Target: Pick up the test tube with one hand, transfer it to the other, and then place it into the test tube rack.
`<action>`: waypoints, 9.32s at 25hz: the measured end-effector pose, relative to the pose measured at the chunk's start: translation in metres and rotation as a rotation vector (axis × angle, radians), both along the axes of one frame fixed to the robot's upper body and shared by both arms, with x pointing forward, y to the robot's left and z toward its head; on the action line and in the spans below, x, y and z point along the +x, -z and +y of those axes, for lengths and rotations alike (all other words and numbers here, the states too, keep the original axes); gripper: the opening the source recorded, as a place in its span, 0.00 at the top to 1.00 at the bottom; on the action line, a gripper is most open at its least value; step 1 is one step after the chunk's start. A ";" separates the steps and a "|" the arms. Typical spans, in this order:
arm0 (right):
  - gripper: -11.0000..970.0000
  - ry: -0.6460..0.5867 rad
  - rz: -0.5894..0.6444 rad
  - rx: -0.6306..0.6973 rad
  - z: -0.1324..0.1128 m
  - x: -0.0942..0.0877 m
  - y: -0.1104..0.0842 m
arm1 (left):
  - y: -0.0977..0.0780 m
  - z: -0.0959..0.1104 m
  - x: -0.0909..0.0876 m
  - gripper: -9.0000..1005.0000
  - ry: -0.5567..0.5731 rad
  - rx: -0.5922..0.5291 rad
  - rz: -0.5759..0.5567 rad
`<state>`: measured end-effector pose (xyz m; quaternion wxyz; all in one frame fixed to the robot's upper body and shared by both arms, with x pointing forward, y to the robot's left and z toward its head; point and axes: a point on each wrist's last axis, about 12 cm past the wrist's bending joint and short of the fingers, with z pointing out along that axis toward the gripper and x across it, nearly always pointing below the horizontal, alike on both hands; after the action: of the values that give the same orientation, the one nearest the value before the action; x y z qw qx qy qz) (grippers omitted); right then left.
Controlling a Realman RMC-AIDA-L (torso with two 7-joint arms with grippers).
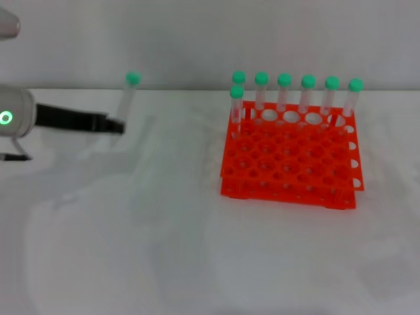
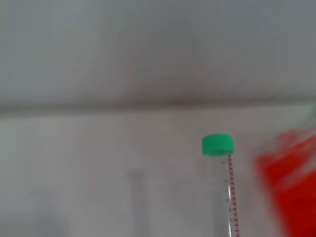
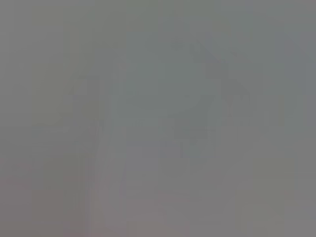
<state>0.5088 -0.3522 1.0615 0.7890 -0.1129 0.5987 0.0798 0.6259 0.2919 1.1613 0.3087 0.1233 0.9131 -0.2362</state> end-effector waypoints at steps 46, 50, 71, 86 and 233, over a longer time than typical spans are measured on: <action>0.14 -1.061 0.275 0.079 0.107 0.036 -0.059 | 0.026 -0.106 -0.082 0.80 0.805 -0.302 -0.607; 0.26 -1.064 0.264 0.080 0.110 0.035 -0.058 | 0.028 -0.105 -0.081 0.80 0.805 -0.300 -0.596; 0.76 -1.037 0.289 0.086 0.116 0.033 -0.050 | 0.031 -0.091 -0.079 0.79 0.748 -0.284 -0.597; 0.78 -0.992 0.307 0.081 0.116 0.036 -0.046 | 0.047 -0.061 -0.088 0.40 0.586 -0.306 -0.591; 0.28 -0.095 -0.032 0.019 0.014 -0.038 0.010 | 0.128 0.052 -0.142 0.11 -0.582 -0.101 -1.048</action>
<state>0.4709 -0.3385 1.0511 0.7949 -0.1352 0.5790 0.1212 0.4840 0.3444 1.0333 0.7750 -0.0463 0.6234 -0.0928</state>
